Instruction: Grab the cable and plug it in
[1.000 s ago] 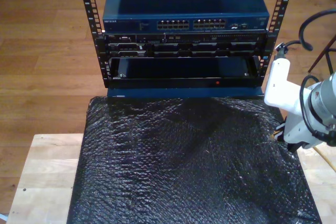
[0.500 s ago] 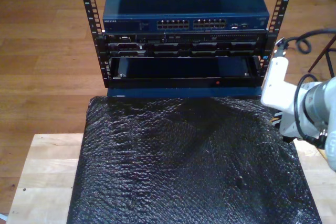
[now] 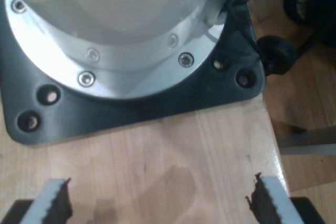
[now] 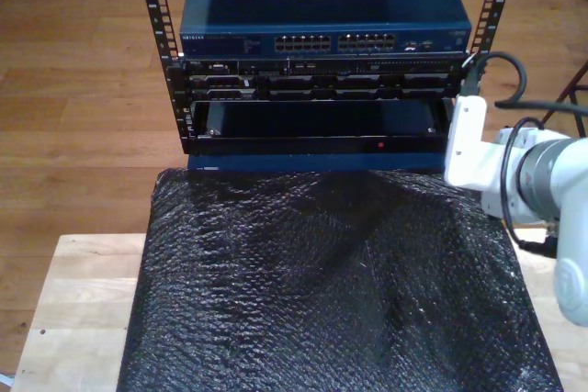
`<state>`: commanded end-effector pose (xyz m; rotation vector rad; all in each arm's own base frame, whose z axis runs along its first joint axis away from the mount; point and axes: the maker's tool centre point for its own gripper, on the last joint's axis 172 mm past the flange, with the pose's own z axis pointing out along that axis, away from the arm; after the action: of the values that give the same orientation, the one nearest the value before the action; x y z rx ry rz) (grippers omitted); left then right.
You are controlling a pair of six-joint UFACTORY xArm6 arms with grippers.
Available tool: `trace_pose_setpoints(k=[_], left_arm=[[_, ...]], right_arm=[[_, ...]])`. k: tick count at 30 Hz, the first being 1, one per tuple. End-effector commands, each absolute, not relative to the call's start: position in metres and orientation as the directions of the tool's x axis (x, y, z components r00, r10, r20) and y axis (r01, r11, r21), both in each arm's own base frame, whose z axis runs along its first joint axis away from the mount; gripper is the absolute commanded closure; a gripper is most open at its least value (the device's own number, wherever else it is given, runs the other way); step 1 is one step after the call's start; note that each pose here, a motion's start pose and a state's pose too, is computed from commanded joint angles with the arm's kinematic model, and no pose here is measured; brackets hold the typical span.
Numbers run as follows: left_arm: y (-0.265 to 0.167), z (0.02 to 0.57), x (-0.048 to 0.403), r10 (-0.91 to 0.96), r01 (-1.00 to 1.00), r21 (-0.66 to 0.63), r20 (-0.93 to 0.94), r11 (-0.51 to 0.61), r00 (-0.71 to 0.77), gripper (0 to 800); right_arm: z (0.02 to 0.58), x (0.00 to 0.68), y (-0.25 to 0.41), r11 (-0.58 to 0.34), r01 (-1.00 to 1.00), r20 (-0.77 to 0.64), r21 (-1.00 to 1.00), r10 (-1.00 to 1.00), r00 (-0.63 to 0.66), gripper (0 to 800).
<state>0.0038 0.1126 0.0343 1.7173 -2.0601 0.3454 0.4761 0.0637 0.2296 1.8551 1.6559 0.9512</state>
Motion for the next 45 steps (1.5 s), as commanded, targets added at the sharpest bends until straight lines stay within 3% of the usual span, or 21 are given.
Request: trace_pose_setpoints(k=[8,13,22,27,35,45], left_arm=[[0.113,0.034,0.004,-0.868,-0.976,0.084,0.477,0.200,-0.137,0],[0.112,0.034,0.004,-0.868,-0.977,0.083,0.477,0.199,-0.136,0],[0.113,0.034,0.004,-0.868,-0.976,0.084,0.477,0.200,-0.137,0],[0.112,0.034,0.004,-0.868,-0.977,0.083,0.477,0.199,-0.136,0],[0.113,0.034,0.004,-0.868,-0.976,0.084,0.477,0.200,-0.137,0],[0.113,0.034,0.004,-0.868,-0.976,0.084,0.477,0.200,-0.137,0]], right_arm=[[0.242,0.495,0.076,-0.108,0.587,0.164,0.802,0.986,-0.043,800],[0.238,0.481,0.095,0.005,0.487,0.093,0.873,0.980,-0.178,800],[0.233,0.471,0.100,0.031,0.482,0.078,0.876,0.976,-0.204,800],[0.256,0.480,0.119,0.108,0.426,0.020,0.898,0.958,-0.285,800],[0.277,0.490,0.124,0.167,0.372,-0.045,0.913,0.947,-0.317,800],[0.287,0.500,0.123,0.173,0.363,-0.055,0.916,0.948,-0.312,799]])
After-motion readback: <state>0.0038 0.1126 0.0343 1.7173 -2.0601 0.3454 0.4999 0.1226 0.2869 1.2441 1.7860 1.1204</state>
